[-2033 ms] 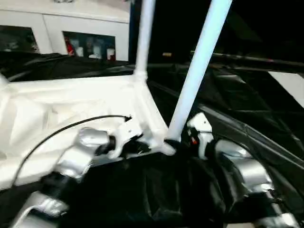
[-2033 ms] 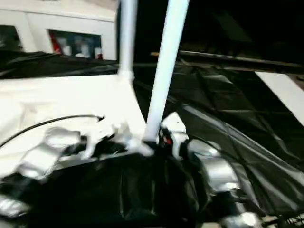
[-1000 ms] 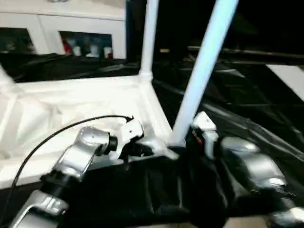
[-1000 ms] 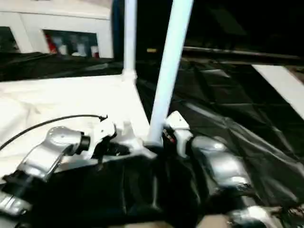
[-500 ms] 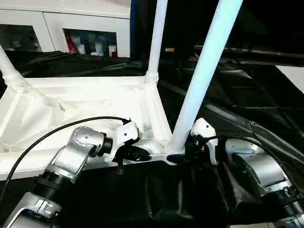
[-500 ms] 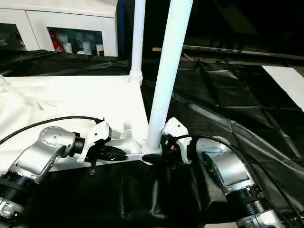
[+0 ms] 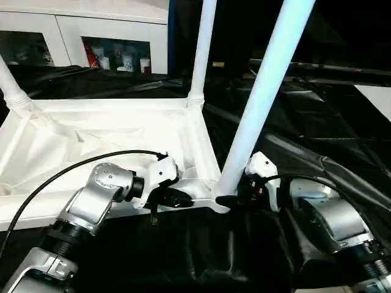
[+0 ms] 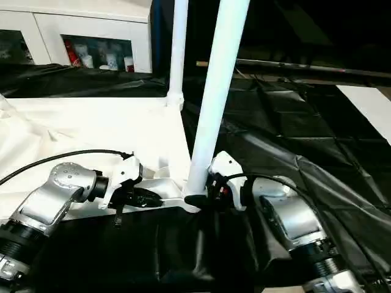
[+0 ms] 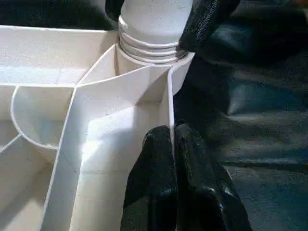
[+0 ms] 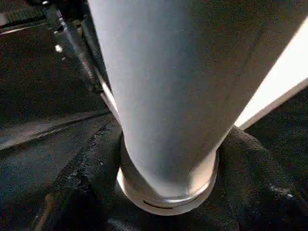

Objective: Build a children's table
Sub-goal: Rotate leg to tighten

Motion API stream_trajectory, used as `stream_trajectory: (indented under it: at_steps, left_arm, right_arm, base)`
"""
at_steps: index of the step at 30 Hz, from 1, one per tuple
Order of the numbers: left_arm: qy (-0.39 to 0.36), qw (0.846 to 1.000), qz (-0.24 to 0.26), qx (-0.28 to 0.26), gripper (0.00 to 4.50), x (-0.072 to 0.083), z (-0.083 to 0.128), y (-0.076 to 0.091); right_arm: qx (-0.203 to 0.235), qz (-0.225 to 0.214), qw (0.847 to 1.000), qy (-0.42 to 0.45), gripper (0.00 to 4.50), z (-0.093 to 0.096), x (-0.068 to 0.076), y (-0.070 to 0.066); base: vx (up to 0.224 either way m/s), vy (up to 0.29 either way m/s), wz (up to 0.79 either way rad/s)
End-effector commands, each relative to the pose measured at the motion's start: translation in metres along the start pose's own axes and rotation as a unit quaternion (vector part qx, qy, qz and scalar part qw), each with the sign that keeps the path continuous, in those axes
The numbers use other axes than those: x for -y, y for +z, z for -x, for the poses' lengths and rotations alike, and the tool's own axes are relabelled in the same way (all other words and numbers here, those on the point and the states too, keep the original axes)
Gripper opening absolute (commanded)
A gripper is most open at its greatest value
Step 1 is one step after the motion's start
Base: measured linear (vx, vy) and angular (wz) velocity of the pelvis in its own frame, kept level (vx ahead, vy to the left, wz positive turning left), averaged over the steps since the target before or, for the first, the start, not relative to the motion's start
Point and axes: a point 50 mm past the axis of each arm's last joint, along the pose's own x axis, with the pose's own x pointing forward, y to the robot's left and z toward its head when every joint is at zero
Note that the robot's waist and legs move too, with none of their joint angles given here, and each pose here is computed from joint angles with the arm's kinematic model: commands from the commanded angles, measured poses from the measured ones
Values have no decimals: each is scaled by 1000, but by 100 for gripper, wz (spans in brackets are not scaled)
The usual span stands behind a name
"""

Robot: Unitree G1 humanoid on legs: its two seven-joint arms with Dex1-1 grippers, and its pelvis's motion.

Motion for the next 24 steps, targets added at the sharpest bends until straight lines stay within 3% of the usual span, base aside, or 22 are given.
stream_trajectory:
  at_steps: [1,3,5,7,9,11,14,16,19,21,22,24]
  left_arm:
    - [25,999,1,24,0,-3,-15,12]
    - [60,998,7,21,0,-9,-21,14]
    - [68,997,8,21,0,-10,-23,15]
    - [101,994,28,15,0,-14,-41,19]
    - [106,994,31,14,0,-14,-45,21]
    - [135,990,44,15,0,-15,-63,31]
    - [141,989,43,15,0,-14,-70,35]
    - [137,990,31,17,0,-12,-79,42]
    - [134,990,30,21,0,-13,-79,45]
    - [124,992,27,24,0,-14,-72,43]
    - [120,992,26,24,0,-14,-71,42]
    - [111,993,24,23,0,-13,-68,39]
  right_arm:
    - [-1,-30,997,-76,266,-10,7,-11]
    - [5,-70,991,-117,266,-18,12,-14]
    - [6,-78,989,-126,264,-20,12,-15]
    - [14,-115,975,-187,264,-42,14,-13]
    - [14,-121,973,-199,264,-46,13,-12]
    - [19,-124,970,-208,264,-70,7,-2]
    - [27,-125,970,-206,264,-79,3,5]
    - [49,-128,971,-195,334,-88,-1,16]
    - [53,-126,973,-185,336,-85,0,17]
    - [49,-99,978,-178,346,-73,6,15]
    - [50,-92,979,-175,382,-70,7,15]
    - [49,-85,981,-165,382,-63,8,13]
  base:
    - [0,0,0]
    - [0,0,0]
    - [0,0,0]
    - [0,0,0]
    - [0,0,0]
    - [0,0,0]
    - [0,0,0]
    - [0,0,0]
    - [0,0,0]
    - [0,0,0]
    - [0,0,0]
    - [0,0,0]
